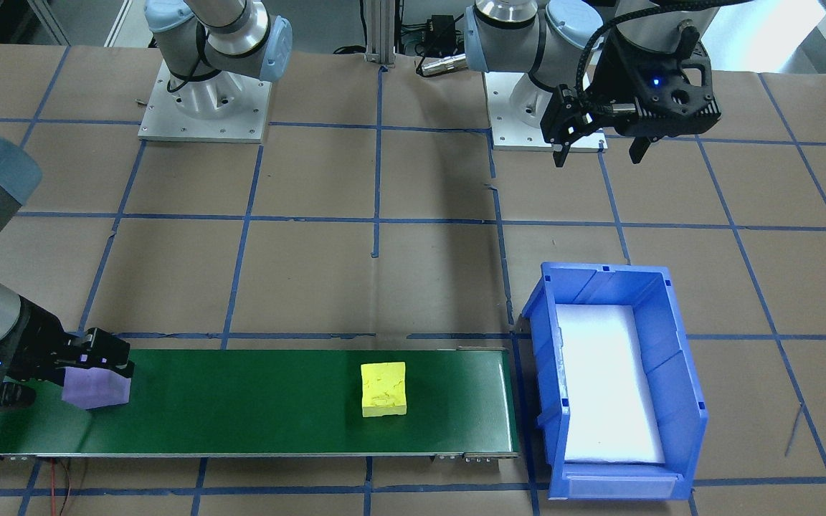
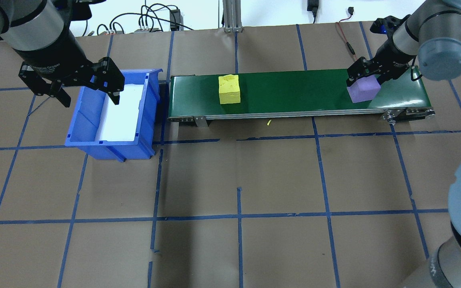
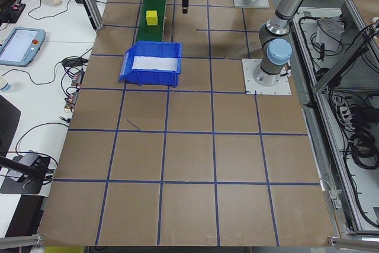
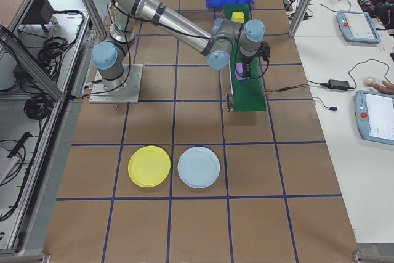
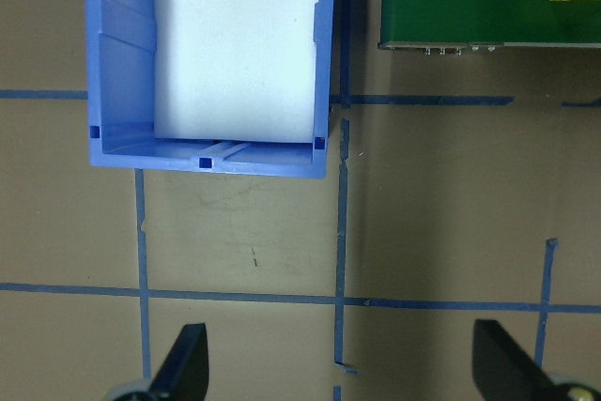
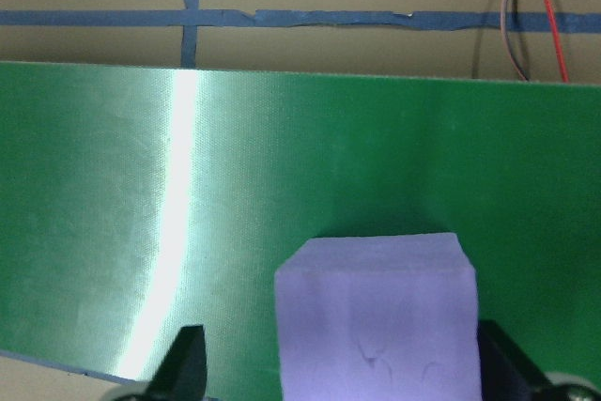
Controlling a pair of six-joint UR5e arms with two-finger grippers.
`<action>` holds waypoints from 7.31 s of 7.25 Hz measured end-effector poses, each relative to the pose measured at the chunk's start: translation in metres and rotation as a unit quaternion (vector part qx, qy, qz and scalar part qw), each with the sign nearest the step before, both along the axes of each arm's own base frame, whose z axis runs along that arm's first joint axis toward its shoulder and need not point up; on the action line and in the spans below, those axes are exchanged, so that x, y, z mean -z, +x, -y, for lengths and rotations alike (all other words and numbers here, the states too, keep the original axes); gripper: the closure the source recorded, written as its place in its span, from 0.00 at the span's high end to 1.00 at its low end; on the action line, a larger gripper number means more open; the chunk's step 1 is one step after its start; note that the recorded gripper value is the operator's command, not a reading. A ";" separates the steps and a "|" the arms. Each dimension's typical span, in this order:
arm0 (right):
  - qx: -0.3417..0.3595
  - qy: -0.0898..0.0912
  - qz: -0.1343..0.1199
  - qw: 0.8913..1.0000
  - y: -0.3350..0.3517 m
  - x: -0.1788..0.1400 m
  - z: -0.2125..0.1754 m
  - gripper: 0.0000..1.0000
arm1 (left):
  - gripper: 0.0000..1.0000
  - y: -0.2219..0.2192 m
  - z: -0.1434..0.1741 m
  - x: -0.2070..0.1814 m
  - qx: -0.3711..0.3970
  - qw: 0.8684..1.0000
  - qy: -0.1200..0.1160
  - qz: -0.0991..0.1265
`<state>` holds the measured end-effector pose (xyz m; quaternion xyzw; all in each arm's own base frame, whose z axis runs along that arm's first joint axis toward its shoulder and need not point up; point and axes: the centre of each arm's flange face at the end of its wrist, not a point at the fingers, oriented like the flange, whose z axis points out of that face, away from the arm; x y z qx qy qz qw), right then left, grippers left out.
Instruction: Move block left to right into plate
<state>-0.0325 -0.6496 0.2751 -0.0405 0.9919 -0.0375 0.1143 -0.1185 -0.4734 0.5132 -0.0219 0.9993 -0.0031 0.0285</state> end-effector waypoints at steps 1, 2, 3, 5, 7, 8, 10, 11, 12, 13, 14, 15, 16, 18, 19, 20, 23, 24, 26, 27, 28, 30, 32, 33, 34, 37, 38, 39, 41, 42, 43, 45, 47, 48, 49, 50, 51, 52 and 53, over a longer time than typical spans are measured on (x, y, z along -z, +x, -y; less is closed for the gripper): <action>-0.002 0.000 -0.001 1.000 -0.001 0.002 0.000 0.35 | 1.00 0.003 0.005 0.008 0.009 1.000 0.007 0.000; -0.005 0.000 -0.004 1.000 -0.005 0.002 0.000 0.21 | 1.00 0.003 0.009 0.013 0.021 1.000 0.010 0.000; -0.003 -0.002 -0.007 1.000 -0.016 0.002 0.000 0.18 | 1.00 0.003 0.012 0.014 0.026 1.000 0.012 0.000; 0.015 -0.011 -0.014 1.000 -0.078 -0.005 -0.006 0.19 | 1.00 0.001 0.014 0.017 0.027 1.000 0.014 0.000; 0.009 -0.031 -0.029 0.999 -0.184 -0.015 -0.035 0.20 | 1.00 -0.003 0.014 0.017 0.019 1.000 0.019 -0.015; -0.006 -0.042 -0.038 0.998 -0.246 -0.017 -0.062 0.20 | 1.00 -0.004 0.012 0.017 0.016 0.999 0.024 -0.023; -0.029 -0.053 -0.047 0.997 -0.330 -0.014 -0.114 0.20 | 1.00 -0.003 0.011 0.017 0.012 0.999 0.028 -0.031; -0.041 -0.054 -0.048 0.997 -0.351 -0.010 -0.131 0.20 | 1.00 -0.003 0.011 0.018 0.009 0.999 0.029 -0.032; -0.053 -0.044 -0.050 0.996 -0.367 0.000 -0.146 0.20 | 1.00 -0.003 0.011 0.018 0.008 0.999 0.030 -0.033; -0.059 -0.020 -0.053 0.997 -0.384 0.016 -0.169 0.20 | 1.00 -0.002 0.011 0.019 0.007 0.999 0.030 -0.034; -0.060 -0.001 -0.054 0.997 -0.408 0.028 -0.200 0.19 | 1.00 -0.002 0.011 0.019 0.007 0.999 0.031 -0.035; -0.064 0.006 -0.054 0.996 -0.429 0.036 -0.223 0.23 | 1.00 -0.002 0.010 0.020 0.007 0.999 0.032 -0.035; -0.066 0.009 -0.050 0.997 -0.445 0.044 -0.238 0.44 | 1.00 -0.002 0.010 0.022 0.007 0.999 0.033 -0.035; -0.065 0.001 -0.044 0.997 -0.465 0.053 -0.244 1.00 | 1.00 -0.001 0.010 0.022 0.006 0.999 0.033 -0.035; -0.066 -0.012 -0.041 0.997 -0.468 0.053 -0.242 1.00 | 1.00 -0.002 0.010 0.023 0.006 0.999 0.034 -0.035; -0.069 -0.020 -0.040 0.997 -0.469 0.052 -0.241 1.00 | 1.00 -0.001 0.010 0.024 0.007 0.999 0.034 -0.035; -0.076 -0.028 -0.046 0.996 -0.461 0.039 -0.233 1.00 | 1.00 0.000 0.010 0.026 0.011 0.999 0.035 -0.033; -0.088 -0.031 -0.052 0.994 -0.443 0.024 -0.218 1.00 | 1.00 0.000 0.010 0.026 0.011 0.999 0.035 -0.033; -0.114 -0.035 -0.064 0.991 -0.354 -0.014 -0.151 1.00 | 1.00 -0.001 0.010 0.026 0.010 0.999 0.035 -0.034; -0.106 -0.031 -0.063 0.992 -0.292 -0.024 -0.111 1.00 | 1.00 -0.001 0.010 0.026 0.009 0.999 0.035 -0.034; -0.083 -0.023 -0.059 0.995 -0.215 -0.031 -0.074 1.00 | 1.00 0.000 0.010 0.025 0.008 0.999 0.034 -0.034; 0.001 0.003 -0.045 0.999 -0.060 -0.037 -0.030 1.00 | 1.00 0.000 0.010 0.025 0.007 0.999 0.034 -0.032; 0.097 0.012 0.004 0.995 0.047 -0.043 -0.016 1.00 | 1.00 0.001 0.009 0.026 0.006 0.999 0.034 -0.030; 0.124 0.007 0.027 0.992 0.068 -0.044 -0.012 1.00 | 1.00 0.001 0.009 0.026 0.006 0.999 0.034 -0.030; 0.135 0.002 0.041 0.990 0.076 -0.040 -0.008 1.00 | 1.00 0.001 0.009 0.026 0.006 0.999 0.034 -0.030; 0.123 -0.019 0.001 0.992 0.066 -0.013 0.008 0.98 | 1.00 0.001 0.010 0.024 0.006 0.999 0.032 -0.029; 0.119 -0.017 -0.018 0.993 0.062 -0.006 0.008 0.90 | 1.00 0.001 0.010 0.024 0.006 0.999 0.032 -0.029; 0.117 -0.011 -0.026 0.993 0.060 0.003 0.007 0.60 | 1.00 0.001 0.010 0.024 0.005 0.999 0.032 -0.029; 0.125 0.000 -0.061 0.990 0.041 0.013 0.006 0.27 | 1.00 0.001 0.009 0.024 0.006 0.999 0.032 -0.029; 0.138 0.000 -0.073 0.988 0.017 0.010 0.006 0.27 | 1.00 0.001 0.009 0.025 0.006 0.999 0.033 -0.030; 0.151 -0.001 -0.080 0.985 -0.017 0.005 0.003 0.27 | 1.00 0.001 0.009 0.025 0.006 0.999 0.033 -0.029; 0.206 0.040 -0.073 0.975 -0.122 -0.022 -0.042 0.27 | 1.00 0.001 0.009 0.025 0.006 0.999 0.033 -0.029; 0.179 0.064 -0.064 0.980 -0.226 -0.046 -0.126 0.28 | 1.00 0.001 0.009 0.025 0.006 0.999 0.033 -0.029; 0.153 0.067 -0.056 0.984 -0.279 -0.039 -0.173 0.28 | 1.00 0.001 0.009 0.024 0.006 0.999 0.032 -0.029; 0.128 0.063 -0.050 0.988 -0.327 -0.027 -0.221 0.28 | 1.00 0.002 0.009 0.024 0.006 0.999 0.032 -0.029; 0.104 0.054 -0.050 0.992 -0.366 -0.017 -0.265 0.28 | 1.00 0.002 0.009 0.023 0.006 0.999 0.031 -0.029; 0.074 0.044 -0.054 0.995 -0.396 -0.007 -0.307 0.29 | 1.00 0.002 0.009 0.023 0.006 0.999 0.031 -0.029; 0.045 0.034 -0.064 0.996 -0.417 0.008 -0.347 0.31 | 1.00 0.003 0.009 0.023 0.005 0.999 0.031 -0.029; 0.035 0.027 -0.072 0.996 -0.428 0.028 -0.384 0.32 | 1.00 0.004 0.009 0.024 0.003 0.999 0.032 -0.029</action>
